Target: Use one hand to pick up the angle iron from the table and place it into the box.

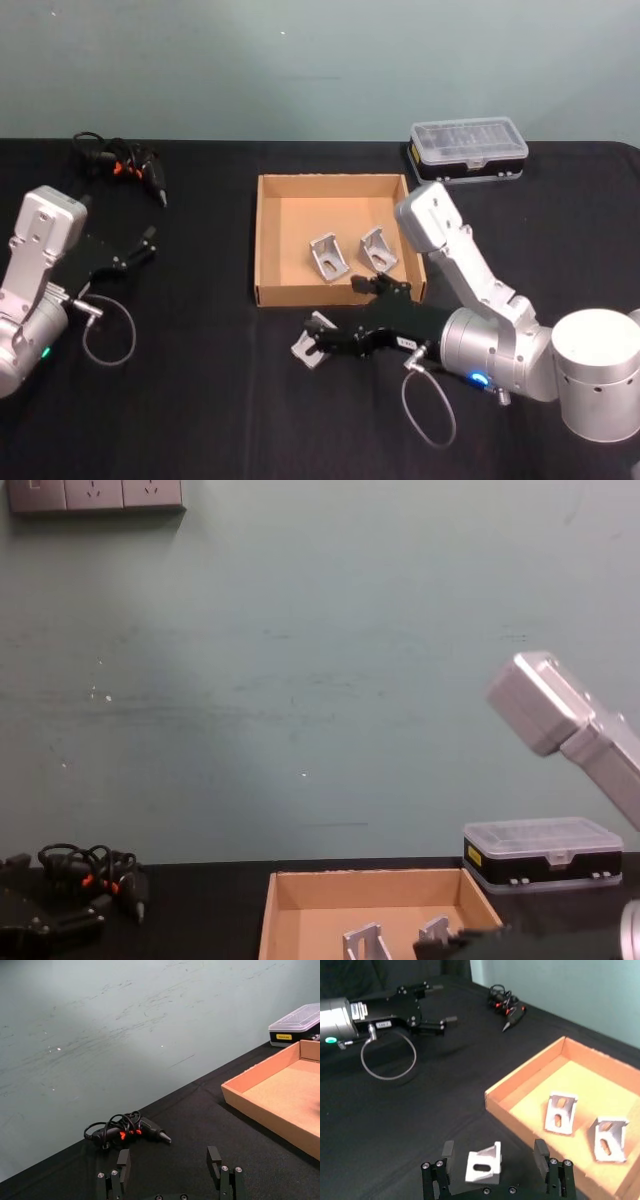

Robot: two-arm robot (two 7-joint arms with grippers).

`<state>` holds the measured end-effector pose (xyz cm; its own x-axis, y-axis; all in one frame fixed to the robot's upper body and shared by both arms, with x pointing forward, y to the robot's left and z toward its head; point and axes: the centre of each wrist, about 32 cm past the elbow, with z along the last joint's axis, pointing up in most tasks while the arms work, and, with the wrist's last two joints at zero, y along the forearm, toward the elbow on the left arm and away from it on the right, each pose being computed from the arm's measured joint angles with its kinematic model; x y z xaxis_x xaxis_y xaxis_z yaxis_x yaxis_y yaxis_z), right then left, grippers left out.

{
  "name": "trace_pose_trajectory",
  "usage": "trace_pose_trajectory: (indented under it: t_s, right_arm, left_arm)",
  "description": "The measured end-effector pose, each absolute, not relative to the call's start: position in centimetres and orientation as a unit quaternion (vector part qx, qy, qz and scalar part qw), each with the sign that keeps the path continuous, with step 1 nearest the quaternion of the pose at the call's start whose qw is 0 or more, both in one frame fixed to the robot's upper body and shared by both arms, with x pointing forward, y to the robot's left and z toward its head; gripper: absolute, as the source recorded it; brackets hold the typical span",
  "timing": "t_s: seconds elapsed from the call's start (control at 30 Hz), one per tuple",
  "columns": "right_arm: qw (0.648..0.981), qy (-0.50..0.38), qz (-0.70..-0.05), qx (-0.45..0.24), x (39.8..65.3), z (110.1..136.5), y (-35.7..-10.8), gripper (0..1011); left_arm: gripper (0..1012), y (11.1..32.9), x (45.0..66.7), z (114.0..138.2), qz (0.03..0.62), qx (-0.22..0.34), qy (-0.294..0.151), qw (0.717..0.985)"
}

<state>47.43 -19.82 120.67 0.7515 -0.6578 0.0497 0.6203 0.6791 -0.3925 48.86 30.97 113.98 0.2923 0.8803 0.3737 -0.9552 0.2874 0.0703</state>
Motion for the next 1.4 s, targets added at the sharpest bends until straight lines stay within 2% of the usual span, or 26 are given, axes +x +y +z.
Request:
trace_pose_trajectory:
  t_s: [0.47, 1.23, 1.4]
  right_arm:
    - [0.910, 0.084, -0.350, -0.206, 48.2, 119.1, -19.7, 1000]
    - [0.909, 0.102, -0.345, -0.212, 49.1, 118.0, -18.9, 1002]
    - [0.909, 0.103, -0.344, -0.213, 49.0, 117.9, -18.8, 906]
  left_arm:
    - [1000, 31.0, 48.9, 114.0, 0.580, 0.141, -0.132, 0.791]
    - [1000, 31.0, 48.9, 114.0, 0.580, 0.141, -0.133, 0.791]
    - [1000, 31.0, 48.9, 114.0, 0.580, 0.141, -0.132, 0.791]
